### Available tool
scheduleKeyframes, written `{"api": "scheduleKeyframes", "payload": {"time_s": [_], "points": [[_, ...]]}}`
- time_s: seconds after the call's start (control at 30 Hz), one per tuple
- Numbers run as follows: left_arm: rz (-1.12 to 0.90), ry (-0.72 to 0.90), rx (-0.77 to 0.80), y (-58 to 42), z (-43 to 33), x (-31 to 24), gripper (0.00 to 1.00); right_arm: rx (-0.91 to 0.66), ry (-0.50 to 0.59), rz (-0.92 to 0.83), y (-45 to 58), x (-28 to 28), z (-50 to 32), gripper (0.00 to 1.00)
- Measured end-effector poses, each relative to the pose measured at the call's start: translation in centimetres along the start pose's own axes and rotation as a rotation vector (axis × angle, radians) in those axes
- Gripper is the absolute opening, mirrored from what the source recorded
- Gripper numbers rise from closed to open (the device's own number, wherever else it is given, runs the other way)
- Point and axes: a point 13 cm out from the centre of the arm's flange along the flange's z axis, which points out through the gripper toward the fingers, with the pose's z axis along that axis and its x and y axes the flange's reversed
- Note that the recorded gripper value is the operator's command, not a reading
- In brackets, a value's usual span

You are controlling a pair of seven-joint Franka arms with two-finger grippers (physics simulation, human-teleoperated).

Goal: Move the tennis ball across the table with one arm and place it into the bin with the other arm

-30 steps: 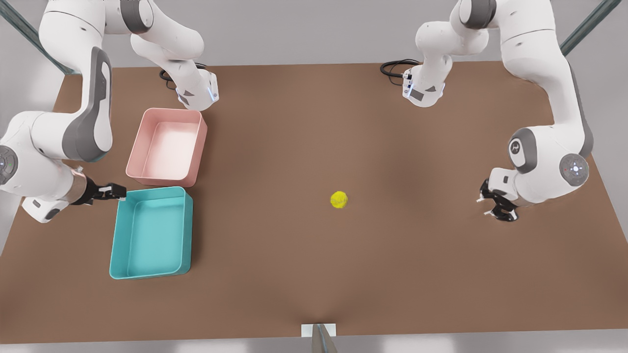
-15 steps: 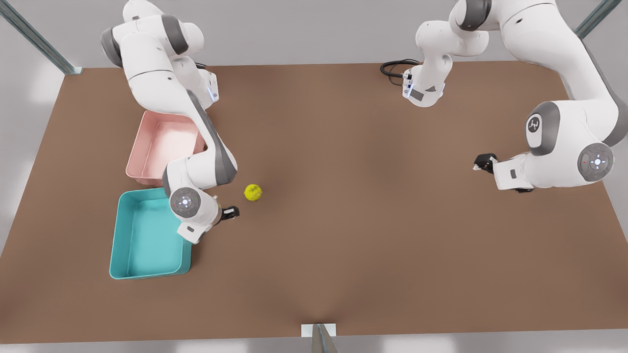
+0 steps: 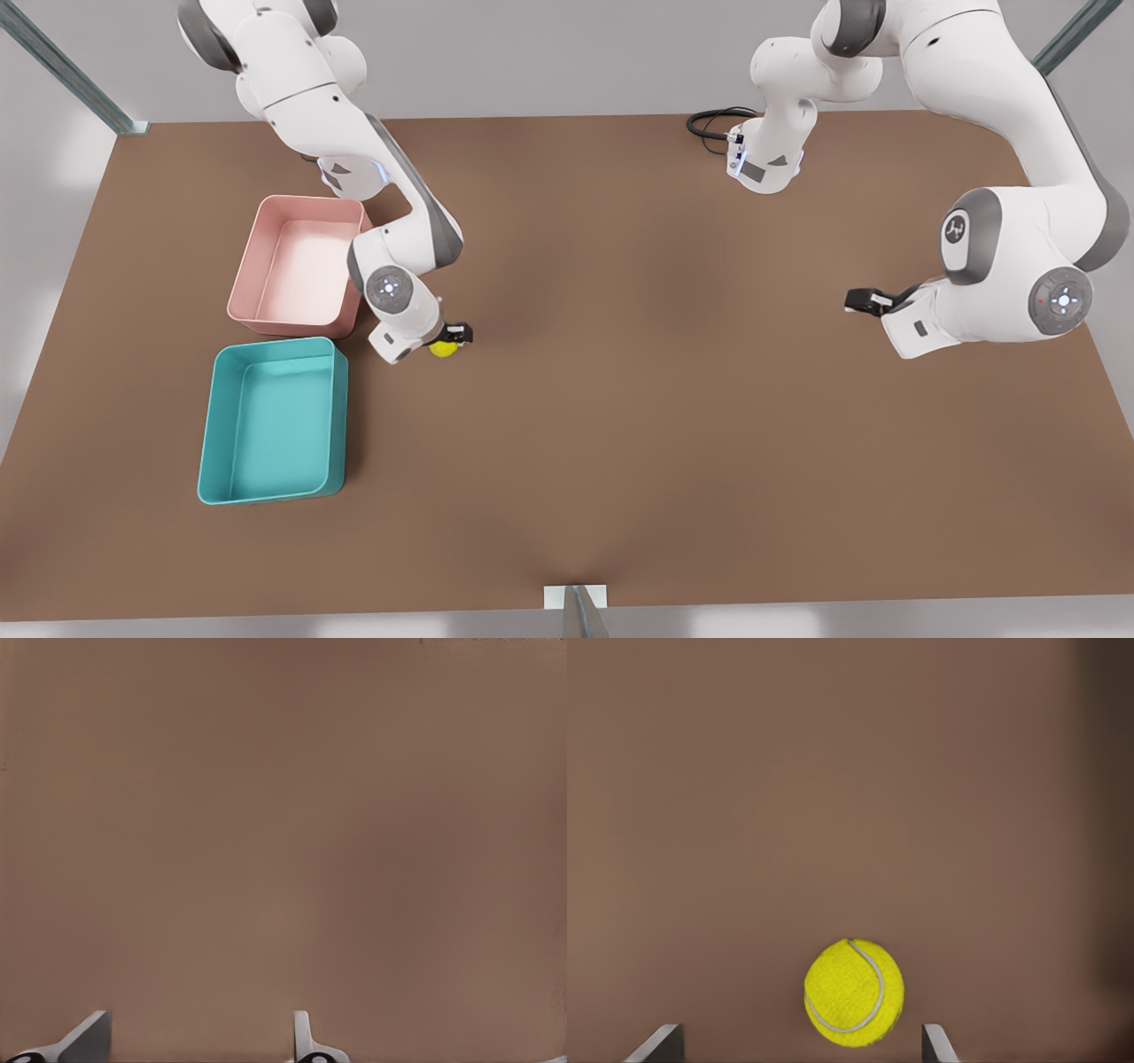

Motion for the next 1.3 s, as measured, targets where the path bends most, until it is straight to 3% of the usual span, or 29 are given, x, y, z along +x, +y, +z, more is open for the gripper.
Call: {"api": "scheduleKeyframes", "payload": {"time_s": [0.33,1.2,1.23,1.3], "points": [[-0.089,0.019,0.005,-0.4,0.4,0.2,1.0,0.0,-0.019,0.128,-0.8,1.0,5.4,1.0],[-0.191,0.051,0.007,-0.3,1.7,-0.3,1.0,0.012,-0.023,0.254,-1.2,2.7,12.6,1.0],[-0.193,0.051,0.006,-0.3,1.7,-0.3,1.0,0.01,-0.025,0.256,-1.2,2.6,12.6,0.99],[-0.196,0.052,0.005,-0.3,1.7,-0.2,1.0,0.007,-0.029,0.261,-1.1,2.4,12.5,0.73]]}}
